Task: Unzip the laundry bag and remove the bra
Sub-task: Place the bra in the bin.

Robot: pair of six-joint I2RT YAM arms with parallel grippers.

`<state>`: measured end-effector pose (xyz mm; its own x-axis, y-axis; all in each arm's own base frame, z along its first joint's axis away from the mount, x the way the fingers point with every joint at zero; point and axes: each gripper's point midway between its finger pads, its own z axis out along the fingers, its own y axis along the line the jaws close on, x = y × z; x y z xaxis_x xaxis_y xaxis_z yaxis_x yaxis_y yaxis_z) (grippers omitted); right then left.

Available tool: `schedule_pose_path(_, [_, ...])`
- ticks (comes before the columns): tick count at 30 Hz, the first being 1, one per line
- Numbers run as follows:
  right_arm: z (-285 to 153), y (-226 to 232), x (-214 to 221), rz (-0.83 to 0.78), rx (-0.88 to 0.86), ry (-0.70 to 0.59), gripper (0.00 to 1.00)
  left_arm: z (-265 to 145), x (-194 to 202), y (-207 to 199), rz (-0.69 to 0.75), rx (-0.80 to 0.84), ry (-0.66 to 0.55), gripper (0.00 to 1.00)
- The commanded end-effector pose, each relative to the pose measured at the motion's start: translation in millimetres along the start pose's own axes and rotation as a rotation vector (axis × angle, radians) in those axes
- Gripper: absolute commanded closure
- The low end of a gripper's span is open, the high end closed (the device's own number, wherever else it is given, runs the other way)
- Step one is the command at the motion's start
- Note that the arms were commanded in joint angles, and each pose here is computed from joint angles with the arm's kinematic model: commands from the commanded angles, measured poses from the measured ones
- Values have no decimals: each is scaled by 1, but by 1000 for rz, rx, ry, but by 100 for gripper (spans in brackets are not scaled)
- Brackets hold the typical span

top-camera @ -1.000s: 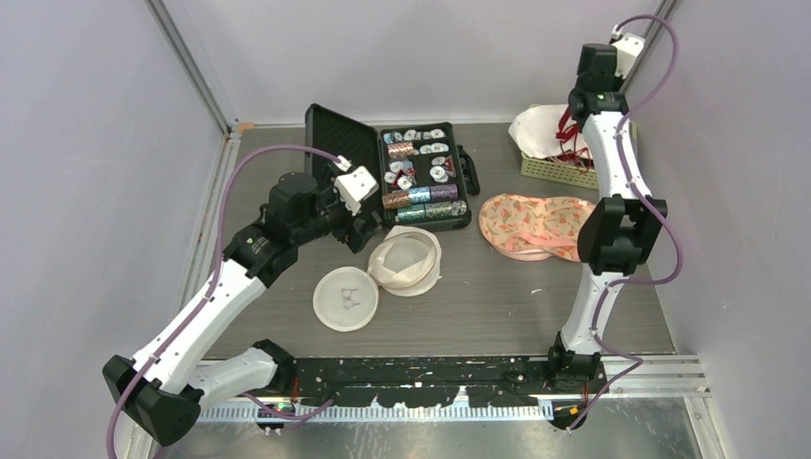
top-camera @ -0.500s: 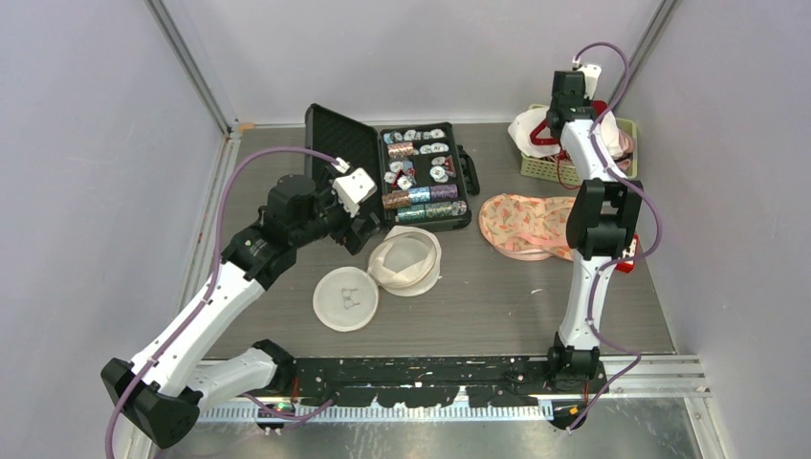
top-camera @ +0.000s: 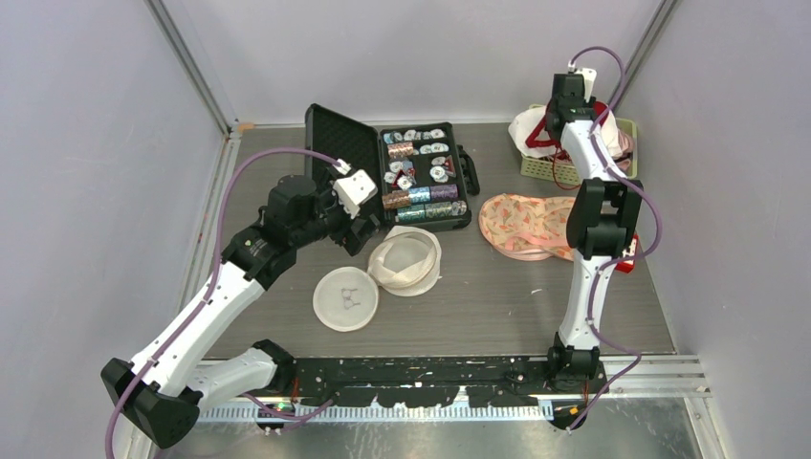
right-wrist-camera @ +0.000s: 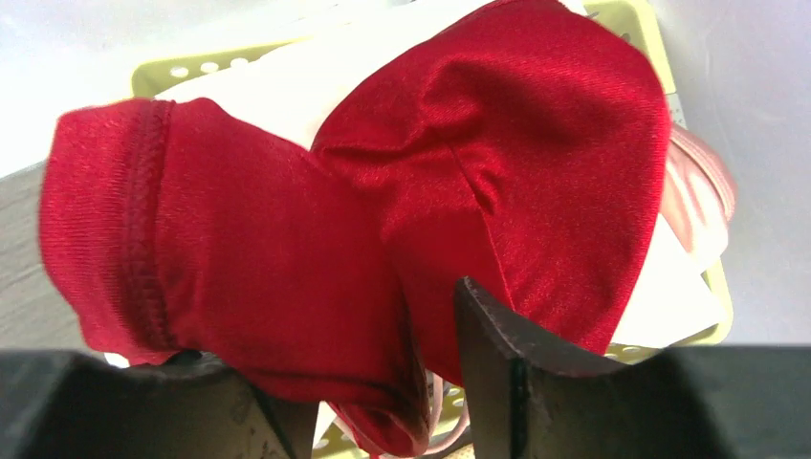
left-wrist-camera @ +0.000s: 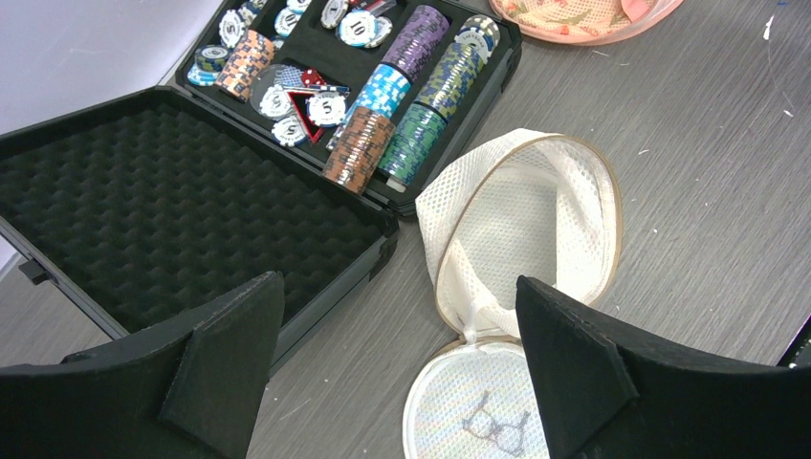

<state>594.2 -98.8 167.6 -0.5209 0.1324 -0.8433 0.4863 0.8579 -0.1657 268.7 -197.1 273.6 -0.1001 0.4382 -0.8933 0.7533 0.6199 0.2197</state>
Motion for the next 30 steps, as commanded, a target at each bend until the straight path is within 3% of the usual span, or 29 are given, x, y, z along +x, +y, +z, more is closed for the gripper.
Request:
schedule_pose_path(1, [-34,-8,-33,16,-61,-50,43,-4,-7,4,17,-15,-29,8])
schedule_pose_path(6, [-46,-7,-34,-3,-120,-33,33,-3,-6,3,19,-12,-29,8])
schedule_pose_path(15, [-36,-12,-43,0,-129,-40,37,-2,-5,3,23,-11,-31,8])
schedule_pose_path(20, [-19,-15,-43,-8,-137,-37,33,-3,-4,1,16,-2,-25,9])
schedule_pose_path(26, [5,-12,-26,-17,-164,9,27,-5,-2,1,16,-3,-19,9])
schedule_pose_path(30, [18,-12,-13,-35,-167,42,30,-6,-2,1,18,-4,-13,9])
